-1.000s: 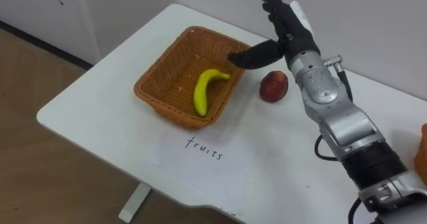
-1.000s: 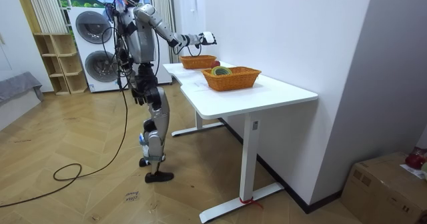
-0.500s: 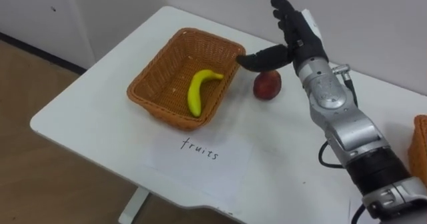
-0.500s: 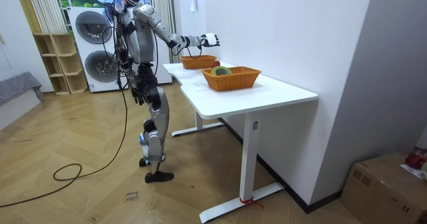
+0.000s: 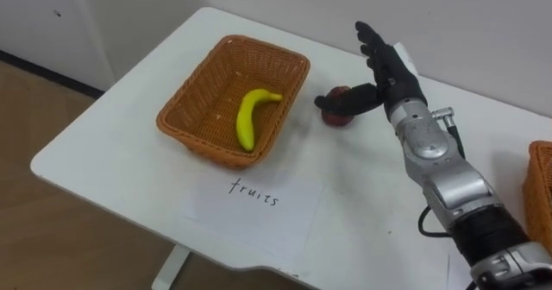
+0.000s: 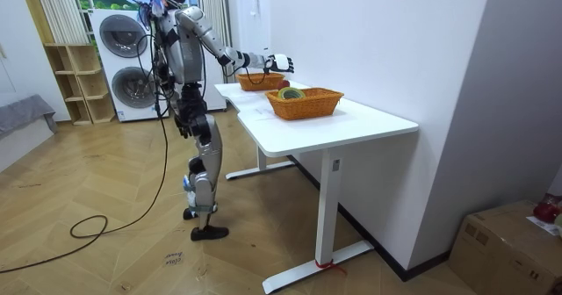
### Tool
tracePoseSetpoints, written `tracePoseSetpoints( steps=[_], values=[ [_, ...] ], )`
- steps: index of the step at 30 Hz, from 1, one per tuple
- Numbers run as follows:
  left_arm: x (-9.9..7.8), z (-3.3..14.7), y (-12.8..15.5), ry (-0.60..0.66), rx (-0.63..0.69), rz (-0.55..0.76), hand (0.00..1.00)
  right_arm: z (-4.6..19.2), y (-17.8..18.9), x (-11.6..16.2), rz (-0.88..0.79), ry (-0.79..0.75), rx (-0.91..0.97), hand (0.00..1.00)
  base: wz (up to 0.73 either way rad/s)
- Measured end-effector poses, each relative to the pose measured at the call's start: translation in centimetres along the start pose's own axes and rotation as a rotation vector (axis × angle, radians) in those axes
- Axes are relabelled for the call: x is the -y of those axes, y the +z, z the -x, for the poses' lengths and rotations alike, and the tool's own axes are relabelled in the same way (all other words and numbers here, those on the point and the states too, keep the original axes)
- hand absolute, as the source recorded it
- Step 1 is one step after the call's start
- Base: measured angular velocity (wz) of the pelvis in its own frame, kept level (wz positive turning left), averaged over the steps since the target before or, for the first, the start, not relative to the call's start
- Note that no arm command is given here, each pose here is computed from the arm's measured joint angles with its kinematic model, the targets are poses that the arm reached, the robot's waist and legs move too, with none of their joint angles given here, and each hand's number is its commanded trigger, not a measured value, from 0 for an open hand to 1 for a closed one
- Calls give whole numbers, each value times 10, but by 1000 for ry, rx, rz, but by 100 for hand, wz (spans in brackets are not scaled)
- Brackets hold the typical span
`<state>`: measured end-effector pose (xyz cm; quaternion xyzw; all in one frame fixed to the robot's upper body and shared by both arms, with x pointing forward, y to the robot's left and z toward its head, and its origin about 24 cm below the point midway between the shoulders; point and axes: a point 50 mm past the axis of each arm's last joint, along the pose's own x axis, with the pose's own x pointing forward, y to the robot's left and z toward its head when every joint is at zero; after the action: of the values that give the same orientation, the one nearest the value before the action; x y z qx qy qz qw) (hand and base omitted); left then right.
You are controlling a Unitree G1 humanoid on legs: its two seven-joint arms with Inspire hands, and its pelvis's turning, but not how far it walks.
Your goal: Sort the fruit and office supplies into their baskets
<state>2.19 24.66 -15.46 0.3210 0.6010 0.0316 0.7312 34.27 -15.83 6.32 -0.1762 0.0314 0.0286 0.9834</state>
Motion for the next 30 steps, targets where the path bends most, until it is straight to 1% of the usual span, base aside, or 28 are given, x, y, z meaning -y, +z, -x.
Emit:
tracePoseSetpoints(
  steps=[13,27,30],
  values=[
    [2,0,-1,-21,-5,0,0,0,-2,0,3,-5,-7,0,-1],
    [1,-1,2,-12,2,2,0,0,-8,1,21,-9,-33,0,0],
    [0,-1,3,-5,7,4,0,1,-14,1,23,-3,-58,0,0]
  ],
)
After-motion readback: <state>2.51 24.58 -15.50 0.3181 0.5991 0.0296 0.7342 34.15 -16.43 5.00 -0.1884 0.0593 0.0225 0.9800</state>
